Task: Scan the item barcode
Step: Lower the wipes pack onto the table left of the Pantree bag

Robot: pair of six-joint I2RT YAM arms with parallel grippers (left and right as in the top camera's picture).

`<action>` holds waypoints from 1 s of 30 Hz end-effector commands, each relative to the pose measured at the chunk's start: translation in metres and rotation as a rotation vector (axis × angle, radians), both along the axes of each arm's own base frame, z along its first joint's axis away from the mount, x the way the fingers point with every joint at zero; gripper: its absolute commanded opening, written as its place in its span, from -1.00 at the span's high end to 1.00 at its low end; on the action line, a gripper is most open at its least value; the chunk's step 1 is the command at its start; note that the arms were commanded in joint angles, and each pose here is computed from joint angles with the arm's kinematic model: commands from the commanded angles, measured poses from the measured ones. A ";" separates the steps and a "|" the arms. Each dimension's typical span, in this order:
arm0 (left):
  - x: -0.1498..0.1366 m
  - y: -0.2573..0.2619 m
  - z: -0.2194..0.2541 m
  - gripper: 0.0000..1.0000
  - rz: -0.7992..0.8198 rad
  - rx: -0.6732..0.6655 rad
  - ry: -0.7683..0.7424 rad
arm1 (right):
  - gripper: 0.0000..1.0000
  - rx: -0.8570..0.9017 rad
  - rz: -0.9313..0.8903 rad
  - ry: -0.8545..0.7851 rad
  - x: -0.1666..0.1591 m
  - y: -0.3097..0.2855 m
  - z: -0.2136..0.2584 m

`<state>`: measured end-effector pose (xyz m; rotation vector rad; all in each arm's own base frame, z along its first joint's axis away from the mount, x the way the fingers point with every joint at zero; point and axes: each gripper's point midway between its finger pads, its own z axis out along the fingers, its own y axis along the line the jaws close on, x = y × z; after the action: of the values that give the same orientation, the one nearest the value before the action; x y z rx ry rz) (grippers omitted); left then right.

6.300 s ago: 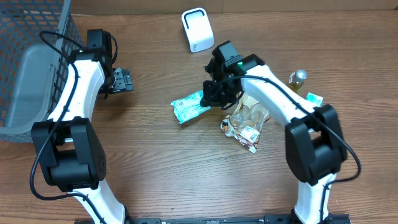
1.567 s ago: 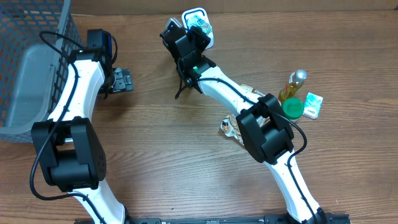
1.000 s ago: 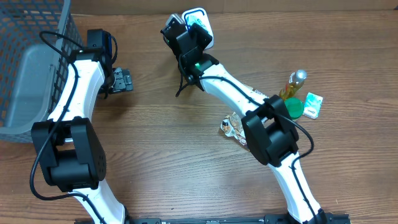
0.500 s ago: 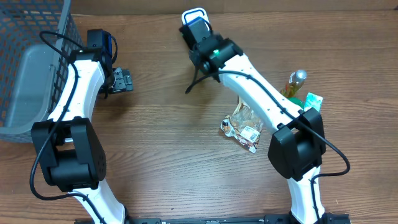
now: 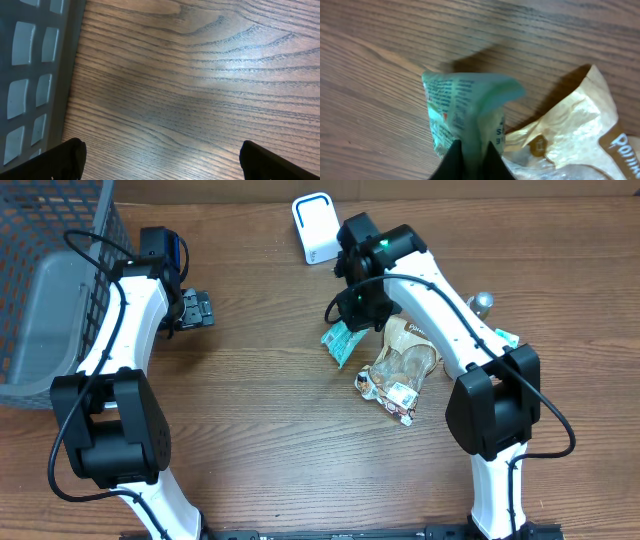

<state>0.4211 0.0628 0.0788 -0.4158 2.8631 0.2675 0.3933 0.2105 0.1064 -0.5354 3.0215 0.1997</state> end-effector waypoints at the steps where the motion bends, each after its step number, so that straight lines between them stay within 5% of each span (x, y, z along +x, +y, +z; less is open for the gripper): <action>1: 0.004 0.007 0.004 -1.00 -0.004 0.018 -0.009 | 0.06 0.041 -0.017 -0.023 0.004 -0.001 0.015; 3: 0.004 0.007 0.004 -1.00 -0.004 0.018 -0.009 | -0.21 0.040 -0.018 -0.021 0.004 -0.002 0.014; 7: 0.004 0.007 0.004 -1.00 -0.004 0.018 -0.009 | -0.40 0.020 -0.036 -0.030 0.006 -0.005 0.013; 19: 0.004 0.007 0.004 -1.00 -0.004 0.018 -0.009 | -0.48 0.038 -0.381 -0.047 0.021 -0.004 0.014; 21: 0.004 0.007 0.004 -0.99 -0.004 0.018 -0.009 | -0.60 0.047 -0.392 -0.054 0.022 0.000 0.014; 23: 0.004 0.007 0.004 -0.99 -0.004 0.018 -0.009 | -1.00 0.052 -0.385 -0.062 0.023 0.004 0.014; 30: 0.004 0.007 0.004 -0.99 -0.004 0.018 -0.009 | -1.00 0.087 -0.382 -0.115 0.036 0.011 0.018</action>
<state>0.4211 0.0628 0.0788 -0.4158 2.8631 0.2675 0.4240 0.2183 0.1110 0.0140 2.9591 0.2455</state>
